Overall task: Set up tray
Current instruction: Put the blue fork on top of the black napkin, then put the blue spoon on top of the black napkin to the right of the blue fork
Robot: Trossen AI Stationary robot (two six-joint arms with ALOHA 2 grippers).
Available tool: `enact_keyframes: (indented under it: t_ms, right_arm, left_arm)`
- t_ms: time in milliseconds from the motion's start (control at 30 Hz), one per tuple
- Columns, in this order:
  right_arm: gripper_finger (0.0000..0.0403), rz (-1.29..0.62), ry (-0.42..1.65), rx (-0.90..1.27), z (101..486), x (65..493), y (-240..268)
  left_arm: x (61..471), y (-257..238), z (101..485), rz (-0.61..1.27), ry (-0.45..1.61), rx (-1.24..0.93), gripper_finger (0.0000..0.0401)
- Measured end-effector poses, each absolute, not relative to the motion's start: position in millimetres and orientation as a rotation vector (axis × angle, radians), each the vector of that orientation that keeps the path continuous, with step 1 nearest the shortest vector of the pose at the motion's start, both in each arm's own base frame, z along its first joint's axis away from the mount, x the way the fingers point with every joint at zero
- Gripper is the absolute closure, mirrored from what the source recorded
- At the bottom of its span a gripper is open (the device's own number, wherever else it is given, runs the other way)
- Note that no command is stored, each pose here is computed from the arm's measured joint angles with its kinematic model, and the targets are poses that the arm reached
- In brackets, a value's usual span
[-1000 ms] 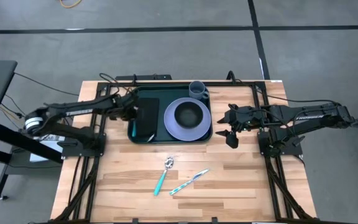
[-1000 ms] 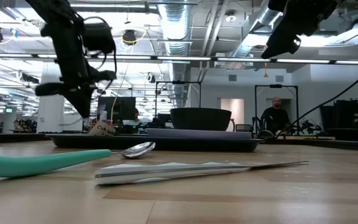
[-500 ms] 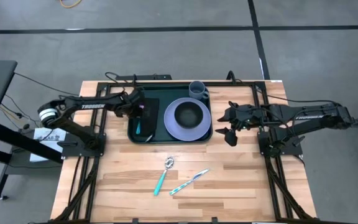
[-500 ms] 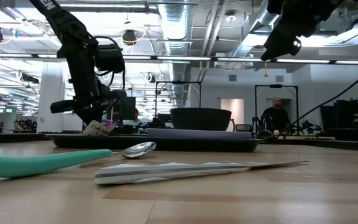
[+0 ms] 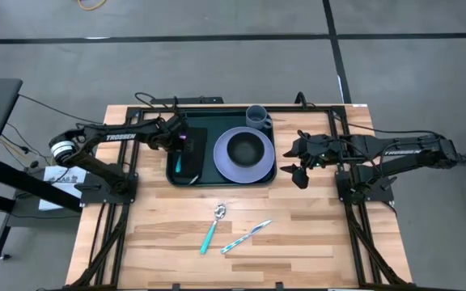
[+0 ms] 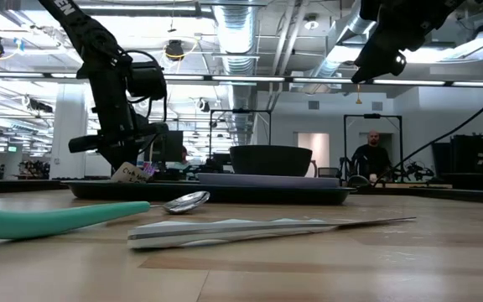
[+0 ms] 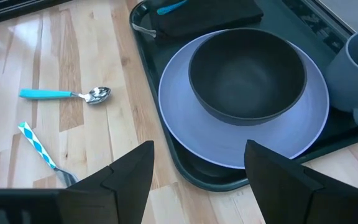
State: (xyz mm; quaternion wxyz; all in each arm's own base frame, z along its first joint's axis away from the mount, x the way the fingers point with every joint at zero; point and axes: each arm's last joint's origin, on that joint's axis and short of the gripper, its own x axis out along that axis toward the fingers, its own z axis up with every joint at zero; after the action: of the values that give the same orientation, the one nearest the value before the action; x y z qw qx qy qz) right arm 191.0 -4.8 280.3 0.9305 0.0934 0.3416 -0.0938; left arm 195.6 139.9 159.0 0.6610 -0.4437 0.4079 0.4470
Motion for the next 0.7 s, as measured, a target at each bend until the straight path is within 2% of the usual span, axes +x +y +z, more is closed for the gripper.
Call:
enact_keyframes:
  t_ms: [400, 533, 700]
  right_arm:
    - [0.0163, -0.192, 0.7, 0.192, 280, 191, -5]
    - [0.0163, -0.192, 0.7, 0.191, 280, 191, -5]
    - [0.0163, -0.192, 0.7, 0.191, 280, 191, -5]
  left_arm:
    - [194, 138, 162, 1.005, 0.906, -1.058, 0.0367]
    - [201, 126, 190, 0.887, 0.806, -1.085, 0.0367]
    - [218, 79, 241, 0.69, 0.687, -1.056, 0.0371]
